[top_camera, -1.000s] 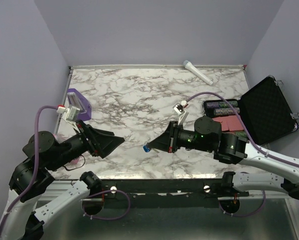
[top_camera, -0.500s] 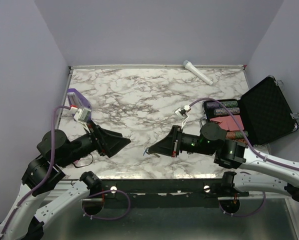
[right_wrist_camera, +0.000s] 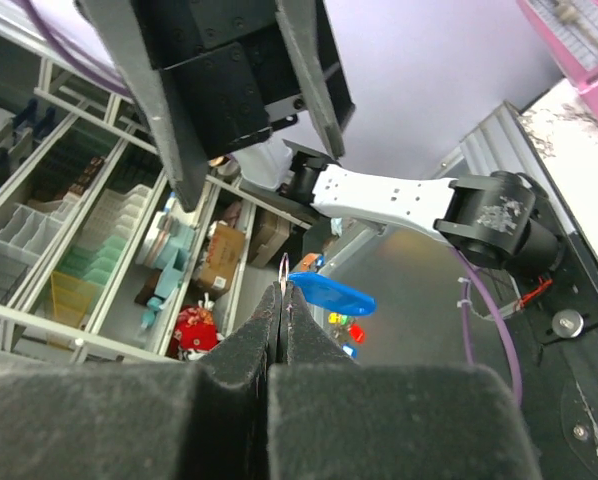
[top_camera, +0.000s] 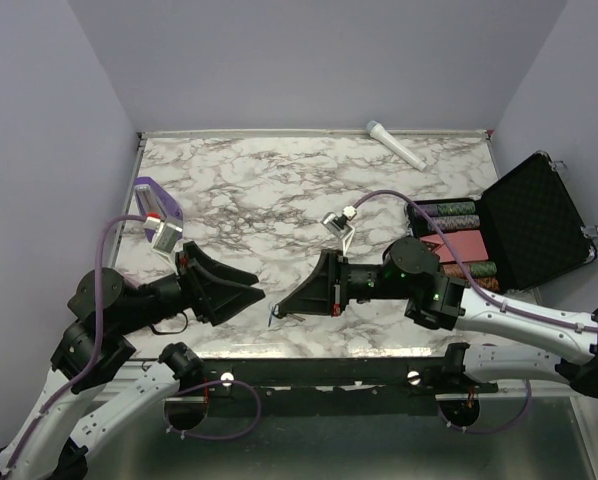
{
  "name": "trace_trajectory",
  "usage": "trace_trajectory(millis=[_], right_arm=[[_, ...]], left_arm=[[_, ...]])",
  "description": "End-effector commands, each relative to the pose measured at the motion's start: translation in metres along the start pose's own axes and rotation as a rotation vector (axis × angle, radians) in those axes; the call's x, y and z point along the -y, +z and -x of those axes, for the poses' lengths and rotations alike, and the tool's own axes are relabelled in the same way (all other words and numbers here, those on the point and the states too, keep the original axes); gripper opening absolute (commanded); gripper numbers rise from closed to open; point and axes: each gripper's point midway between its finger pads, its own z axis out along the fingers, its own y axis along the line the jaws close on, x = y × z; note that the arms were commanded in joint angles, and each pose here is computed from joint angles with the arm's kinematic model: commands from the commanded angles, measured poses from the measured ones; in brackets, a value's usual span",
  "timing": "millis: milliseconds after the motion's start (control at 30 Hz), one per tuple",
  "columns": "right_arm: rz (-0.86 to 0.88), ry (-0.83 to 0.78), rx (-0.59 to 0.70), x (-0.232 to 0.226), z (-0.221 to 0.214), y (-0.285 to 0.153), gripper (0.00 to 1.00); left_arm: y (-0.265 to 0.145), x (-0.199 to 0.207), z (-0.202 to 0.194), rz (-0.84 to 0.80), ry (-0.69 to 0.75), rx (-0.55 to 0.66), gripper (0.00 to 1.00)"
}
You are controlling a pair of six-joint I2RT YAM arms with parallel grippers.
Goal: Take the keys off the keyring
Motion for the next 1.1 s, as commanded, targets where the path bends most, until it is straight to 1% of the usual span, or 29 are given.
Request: trace_trajectory(millis=[0, 333, 600, 767, 933, 1067], right_arm=[[0.144, -0.052, 0.018, -0.041, 0.015, -0.001, 0.01], [0.188, -0.067, 0.011, -0.052, 0.019, 0.005, 0.01], [0.200, -0.077, 0.007, -0.056, 0.022, 0.009, 0.01], [0.205, -0.079, 0.002, -0.056, 0.022, 0.010, 0.01], [0.204, -0.075, 0.003, -0.056, 0.022, 0.010, 0.01], [0.204, -0.076, -0.002, -0.055, 0.022, 0.012, 0.01]], left_arm=[[-0.004, 0.018, -0.003, -0.097, 0.019, -0.017, 0.64], [-0.009, 0.033, -0.004, -0.172, 0.018, -0.016, 0.59], [-0.008, 0.031, -0.004, -0.166, 0.011, -0.023, 0.55], [-0.005, 0.029, -0.006, -0.161, 0.003, -0.033, 0.46], [-0.003, 0.029, -0.005, -0.158, -0.006, -0.042, 0.33], [0.000, 0.028, -0.006, -0.155, -0.016, -0.058, 0.32]])
